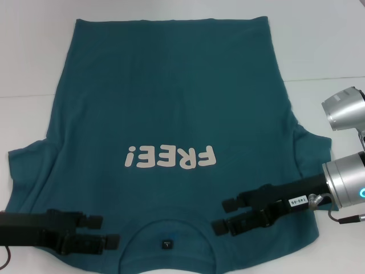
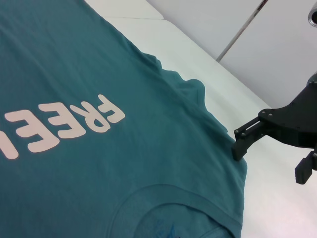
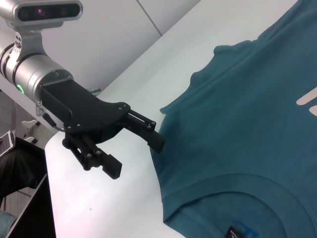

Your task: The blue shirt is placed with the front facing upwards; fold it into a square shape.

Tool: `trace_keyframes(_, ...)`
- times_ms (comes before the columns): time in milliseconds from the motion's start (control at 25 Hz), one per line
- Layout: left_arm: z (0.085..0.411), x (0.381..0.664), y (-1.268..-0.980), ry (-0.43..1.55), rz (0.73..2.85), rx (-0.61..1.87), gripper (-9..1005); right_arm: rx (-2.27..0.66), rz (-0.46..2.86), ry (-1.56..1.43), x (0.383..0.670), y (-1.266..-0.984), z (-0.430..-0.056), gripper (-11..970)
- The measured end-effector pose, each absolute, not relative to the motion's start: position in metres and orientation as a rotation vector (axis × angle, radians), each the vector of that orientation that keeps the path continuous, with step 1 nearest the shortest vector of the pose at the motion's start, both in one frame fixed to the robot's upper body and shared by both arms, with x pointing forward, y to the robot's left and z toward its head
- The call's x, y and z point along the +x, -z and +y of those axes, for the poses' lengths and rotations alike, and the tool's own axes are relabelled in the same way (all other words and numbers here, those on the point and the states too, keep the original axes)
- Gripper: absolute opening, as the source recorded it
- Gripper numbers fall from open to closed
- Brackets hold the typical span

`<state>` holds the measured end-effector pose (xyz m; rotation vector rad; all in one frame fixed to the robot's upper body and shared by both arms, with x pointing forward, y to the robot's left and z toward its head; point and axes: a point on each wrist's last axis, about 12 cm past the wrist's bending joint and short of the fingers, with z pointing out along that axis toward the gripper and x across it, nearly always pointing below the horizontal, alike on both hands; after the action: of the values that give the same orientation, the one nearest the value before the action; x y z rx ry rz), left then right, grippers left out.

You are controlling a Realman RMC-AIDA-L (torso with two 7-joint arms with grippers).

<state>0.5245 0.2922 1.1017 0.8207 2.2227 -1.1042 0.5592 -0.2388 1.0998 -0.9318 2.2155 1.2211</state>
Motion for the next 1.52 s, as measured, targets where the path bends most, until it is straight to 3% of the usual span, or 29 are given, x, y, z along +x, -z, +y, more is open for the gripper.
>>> trace_keyframes(560,0.294,0.526,-1.102,1.104,2.225,0.78,858,-0.924,2.215,-1.223,0.559,-1.099,-0.24,941)
trace_keyframes(840,0.319,0.543,-1.117,1.13,2.256,0.333,858,-0.792,2.222,-1.235,0.567,-1.107,-0.245,942)
trace_keyframes(920,0.342,0.549,-1.125,1.176,2.227,0.027,858,-0.712,2.228,-1.243,0.573,-1.112,-0.248,942)
trace_keyframes(1120,0.373,0.547,-1.117,1.198,2.186,-0.394,859,-0.556,2.241,-1.246,0.585,-1.122,-0.259,942)
trace_keyframes(1520,0.387,0.544,-1.092,1.116,2.148,-0.655,859,-0.525,2.243,-1.246,0.593,-1.132,-0.26,942)
